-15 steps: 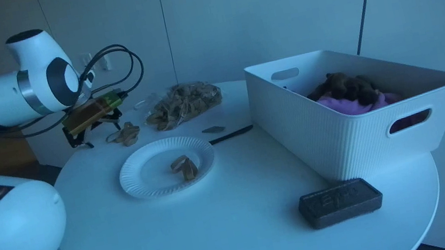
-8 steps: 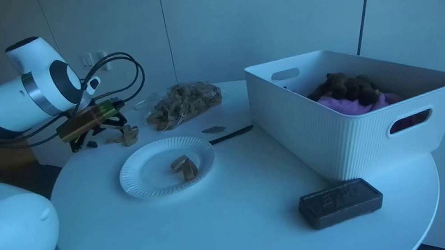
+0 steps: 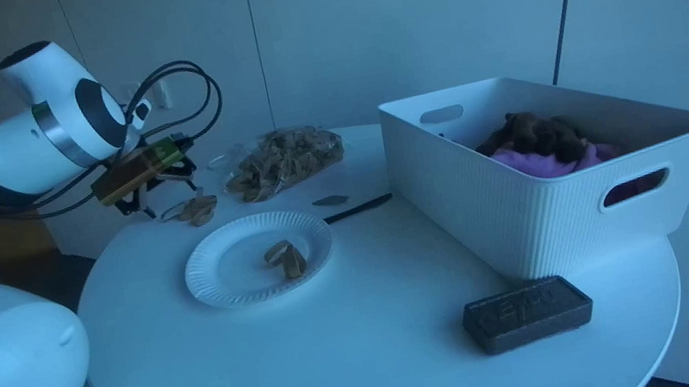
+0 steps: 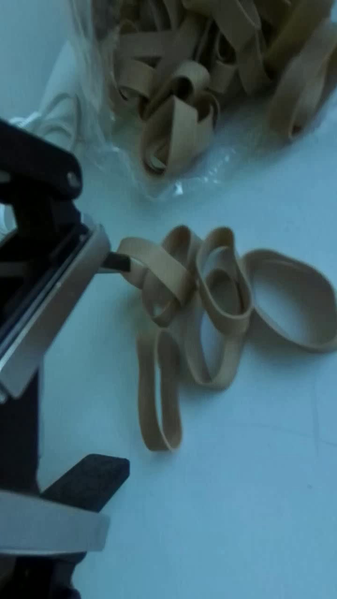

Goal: Put some rubber bands on the plate

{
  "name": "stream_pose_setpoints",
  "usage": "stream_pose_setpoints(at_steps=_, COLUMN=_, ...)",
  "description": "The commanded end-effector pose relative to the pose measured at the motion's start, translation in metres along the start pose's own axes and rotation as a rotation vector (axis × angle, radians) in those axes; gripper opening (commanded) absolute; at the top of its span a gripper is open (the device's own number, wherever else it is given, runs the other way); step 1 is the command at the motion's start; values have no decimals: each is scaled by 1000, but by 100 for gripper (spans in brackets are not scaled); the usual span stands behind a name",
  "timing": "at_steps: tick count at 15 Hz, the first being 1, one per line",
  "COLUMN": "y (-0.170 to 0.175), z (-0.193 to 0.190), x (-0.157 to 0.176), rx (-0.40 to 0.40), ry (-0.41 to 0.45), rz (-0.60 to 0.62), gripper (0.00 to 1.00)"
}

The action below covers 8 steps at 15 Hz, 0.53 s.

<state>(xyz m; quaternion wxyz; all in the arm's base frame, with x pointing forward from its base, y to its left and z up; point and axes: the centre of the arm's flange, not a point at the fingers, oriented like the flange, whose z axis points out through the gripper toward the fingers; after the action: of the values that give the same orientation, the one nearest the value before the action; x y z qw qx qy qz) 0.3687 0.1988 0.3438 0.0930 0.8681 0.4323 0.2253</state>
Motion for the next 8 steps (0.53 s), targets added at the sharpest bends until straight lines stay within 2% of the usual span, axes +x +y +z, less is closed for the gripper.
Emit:
stream_pose_setpoints(at_steps=1, y=24, z=-37, x=2, rx=-93, ry=79, rz=39, gripper=100)
stream_pose_setpoints(at_steps=4, y=47, z=-39, x=-4, rx=-108, ry=2, rz=85, gripper=100)
stream_pose_setpoints(at_steps=7, y=52, z=-29, x=-20, rx=-39, ry=-134, rz=149, gripper=100)
stream_pose_setpoints(at_steps=8, y=50, z=-26, x=-25, rx=13, ry=-180, rz=172, gripper=100)
